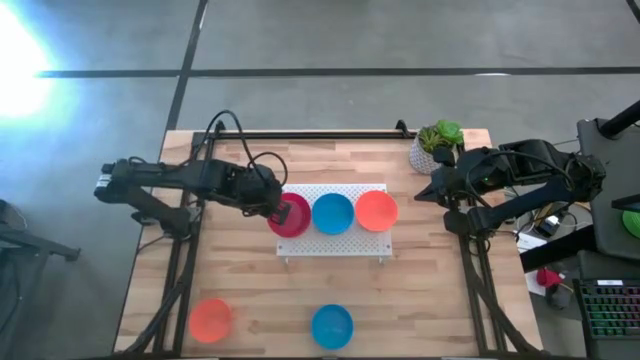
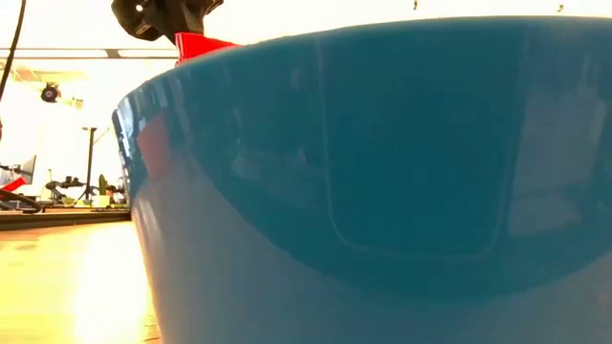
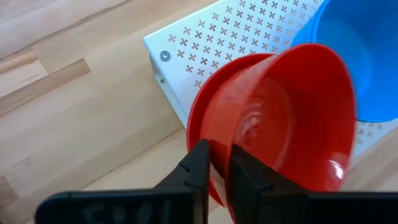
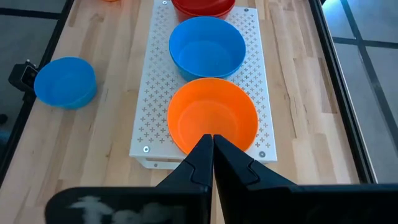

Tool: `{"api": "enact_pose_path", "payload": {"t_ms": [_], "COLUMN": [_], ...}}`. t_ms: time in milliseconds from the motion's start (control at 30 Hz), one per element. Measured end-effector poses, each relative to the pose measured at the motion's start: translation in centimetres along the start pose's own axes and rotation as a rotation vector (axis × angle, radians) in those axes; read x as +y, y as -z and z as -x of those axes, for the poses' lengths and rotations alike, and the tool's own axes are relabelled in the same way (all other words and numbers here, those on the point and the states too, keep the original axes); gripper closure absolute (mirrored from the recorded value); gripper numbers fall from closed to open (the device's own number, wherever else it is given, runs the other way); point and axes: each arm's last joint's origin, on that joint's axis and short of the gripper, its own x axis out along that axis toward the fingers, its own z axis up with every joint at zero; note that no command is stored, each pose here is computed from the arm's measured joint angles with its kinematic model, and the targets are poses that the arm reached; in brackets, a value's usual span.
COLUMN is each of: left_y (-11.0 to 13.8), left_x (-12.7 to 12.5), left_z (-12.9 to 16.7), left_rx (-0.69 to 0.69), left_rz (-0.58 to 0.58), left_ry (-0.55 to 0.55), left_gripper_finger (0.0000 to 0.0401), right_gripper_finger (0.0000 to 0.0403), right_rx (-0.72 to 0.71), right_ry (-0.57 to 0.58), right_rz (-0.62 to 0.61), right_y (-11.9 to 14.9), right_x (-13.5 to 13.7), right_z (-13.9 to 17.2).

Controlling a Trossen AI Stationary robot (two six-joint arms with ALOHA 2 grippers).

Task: Pick & Place Mini bowls
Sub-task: Stack the red bowl on the red bowl on the shelf

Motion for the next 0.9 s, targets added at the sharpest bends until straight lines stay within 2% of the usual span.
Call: {"api": "enact_pose_path", "payload": {"t_ms": [400, 667, 900], "left_y": [0.0, -0.1, -0.2], "left_x": [0.0, 0.5, 1.0], "left_z": [0.0, 0.8, 2.1], "left_rx": [0.023, 0.12, 0.108], "left_rz": [-0.014, -0.022, -0.014], "left_ry": [0.012, 0.092, 0.132], "left_gripper_finger": [0.0303, 0.03, 0.03], "right_gripper_finger": [0.0394, 0.0394, 0.0394], "right_rx": [-0.001, -0.001, -0.001], "right_ry": [0.0, 0.0, 0.0], "right_rz": [0.0, 0.0, 0.0], "right_y": [0.0, 0.0, 0.0], "right_x": [0.0, 0.0, 0.0], "right_z": [0.0, 0.0, 0.0]}}
